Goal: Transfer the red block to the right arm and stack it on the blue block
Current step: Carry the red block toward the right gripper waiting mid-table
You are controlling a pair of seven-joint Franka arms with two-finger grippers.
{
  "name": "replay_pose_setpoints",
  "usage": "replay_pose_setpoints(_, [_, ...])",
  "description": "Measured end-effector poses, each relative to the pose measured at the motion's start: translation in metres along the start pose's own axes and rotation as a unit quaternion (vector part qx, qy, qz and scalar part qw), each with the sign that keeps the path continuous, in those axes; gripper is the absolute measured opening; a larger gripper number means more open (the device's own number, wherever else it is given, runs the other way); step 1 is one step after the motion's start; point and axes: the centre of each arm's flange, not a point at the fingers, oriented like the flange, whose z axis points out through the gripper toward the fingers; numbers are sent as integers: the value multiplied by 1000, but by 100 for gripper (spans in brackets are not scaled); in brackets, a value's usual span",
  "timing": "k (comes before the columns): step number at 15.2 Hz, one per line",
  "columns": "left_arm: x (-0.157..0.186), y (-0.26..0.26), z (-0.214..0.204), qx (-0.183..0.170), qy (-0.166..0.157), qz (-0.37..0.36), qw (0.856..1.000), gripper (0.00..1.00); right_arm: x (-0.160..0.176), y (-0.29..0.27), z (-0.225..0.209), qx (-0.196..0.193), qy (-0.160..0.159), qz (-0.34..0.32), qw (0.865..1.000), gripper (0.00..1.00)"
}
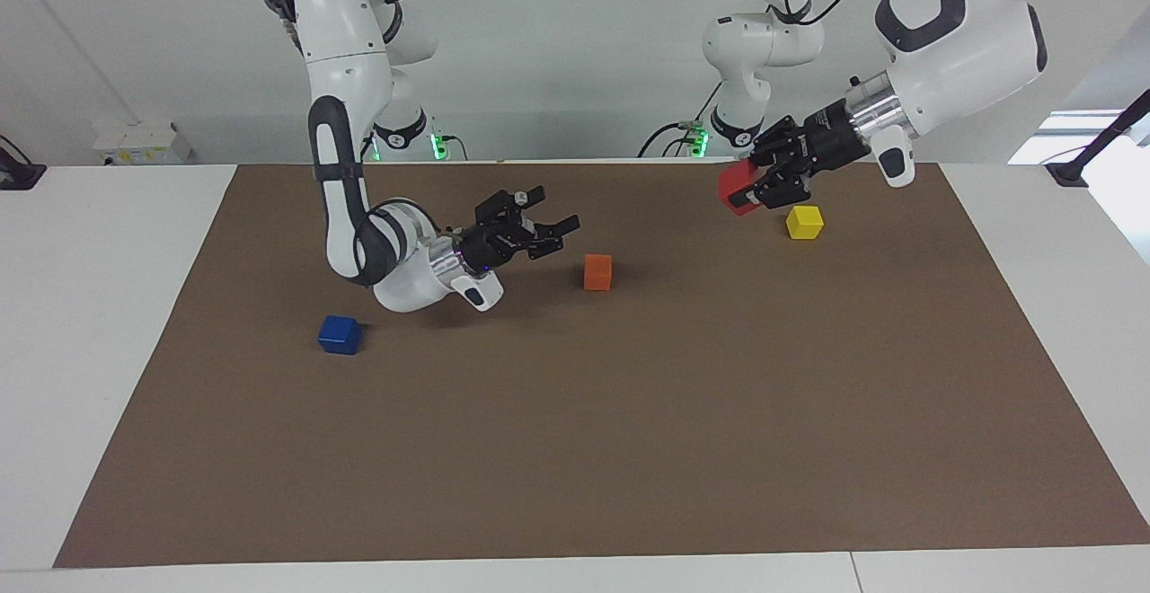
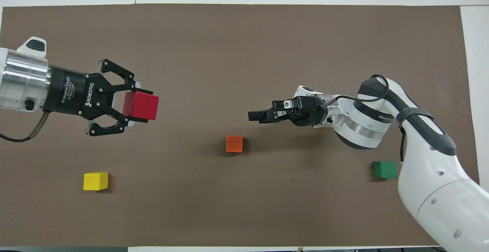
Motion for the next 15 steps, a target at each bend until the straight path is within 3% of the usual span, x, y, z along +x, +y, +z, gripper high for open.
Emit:
replay_pose_setpoints(3, [-7, -2, 32, -28, -33, -61, 997, 55, -1, 2, 3, 0, -3, 1, 1000, 100])
replay_pose_setpoints(6, [-20, -15, 75, -55, -35, -98, 993, 55, -2, 3, 5, 0, -5, 2, 1000, 100])
replay_pose_setpoints(9, [-46, -22, 104, -84, -44, -181, 979, 55, -1, 4, 5, -2, -3, 2, 1000, 100])
replay_pose_setpoints(12, [-65, -26, 119, -100, -46, -192, 975, 55, -2, 6, 7, -4, -3, 2, 1000, 100])
replay_pose_setpoints(15, [-88, -35, 147, -123, -69, -193, 971, 55, -2, 9, 11, -7, -3, 2, 1000, 100])
